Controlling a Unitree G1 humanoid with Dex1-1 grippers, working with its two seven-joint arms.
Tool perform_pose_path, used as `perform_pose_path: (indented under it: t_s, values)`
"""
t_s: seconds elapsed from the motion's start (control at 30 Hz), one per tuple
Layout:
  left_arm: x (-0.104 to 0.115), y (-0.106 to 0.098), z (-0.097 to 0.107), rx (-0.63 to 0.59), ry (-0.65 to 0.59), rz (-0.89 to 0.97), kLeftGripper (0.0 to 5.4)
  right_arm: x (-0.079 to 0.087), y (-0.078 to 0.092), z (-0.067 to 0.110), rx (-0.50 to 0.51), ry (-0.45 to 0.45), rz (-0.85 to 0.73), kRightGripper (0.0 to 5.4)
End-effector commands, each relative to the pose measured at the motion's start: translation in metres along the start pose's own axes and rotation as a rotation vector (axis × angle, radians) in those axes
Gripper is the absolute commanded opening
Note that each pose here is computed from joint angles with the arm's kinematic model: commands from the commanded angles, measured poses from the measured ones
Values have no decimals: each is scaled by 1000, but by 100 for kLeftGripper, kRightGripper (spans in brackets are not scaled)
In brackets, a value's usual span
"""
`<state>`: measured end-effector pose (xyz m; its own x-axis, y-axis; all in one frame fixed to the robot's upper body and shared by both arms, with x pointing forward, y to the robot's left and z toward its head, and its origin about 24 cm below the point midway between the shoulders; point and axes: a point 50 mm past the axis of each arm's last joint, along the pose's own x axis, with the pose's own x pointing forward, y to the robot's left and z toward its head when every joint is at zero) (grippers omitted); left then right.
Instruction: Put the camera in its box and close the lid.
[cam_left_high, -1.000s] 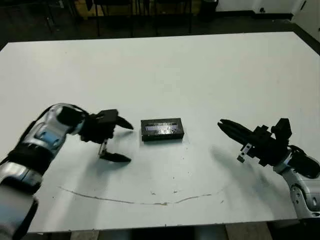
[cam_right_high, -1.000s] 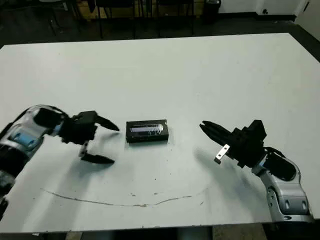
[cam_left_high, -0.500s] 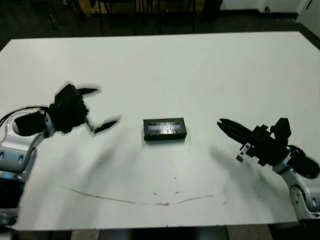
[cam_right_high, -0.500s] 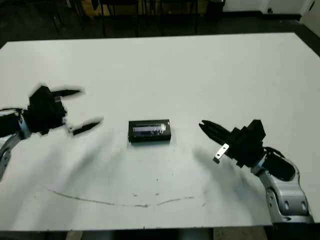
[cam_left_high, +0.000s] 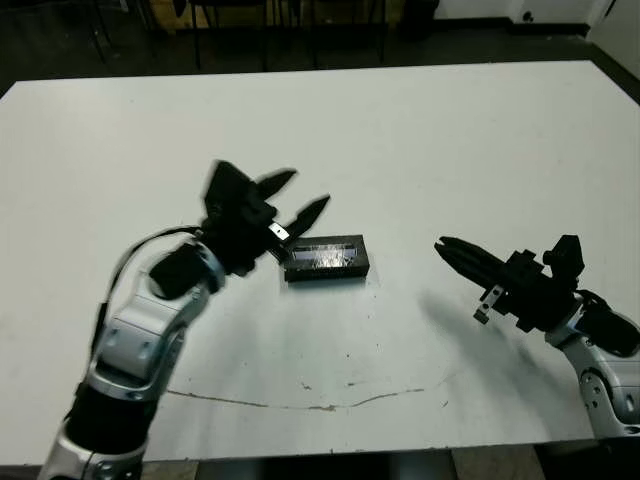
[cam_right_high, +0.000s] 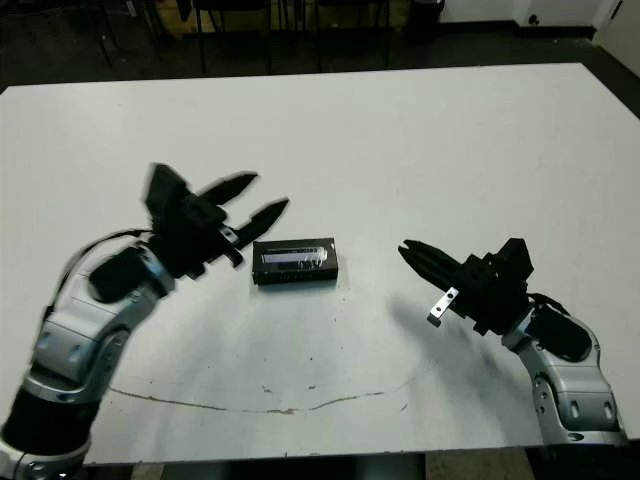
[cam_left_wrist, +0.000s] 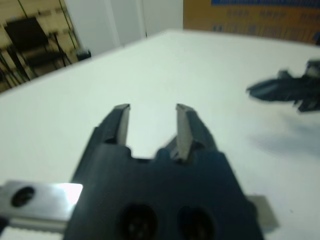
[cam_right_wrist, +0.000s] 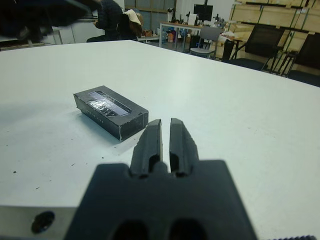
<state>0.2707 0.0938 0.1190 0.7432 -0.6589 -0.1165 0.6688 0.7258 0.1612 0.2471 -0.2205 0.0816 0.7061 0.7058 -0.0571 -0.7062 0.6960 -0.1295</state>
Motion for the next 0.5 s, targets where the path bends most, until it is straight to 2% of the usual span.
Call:
perform_pose_path:
  t_s: [0.03,0.27,0.4,0.5]
  values:
    - [9,-10,-21,-21,136,2,146,-2,-2,-2,5,9,-9,0]
    - [10,-30,-67,22,404,15,9,-3,-2,-1,11,16,-7,0]
    - [4,-34,-84,29,485,9,1,-3,-2,-1,-3,19,-9,0]
    - [0,-32,-88,-3,512,3,1,-3,-2,-1,17,18,-8,0]
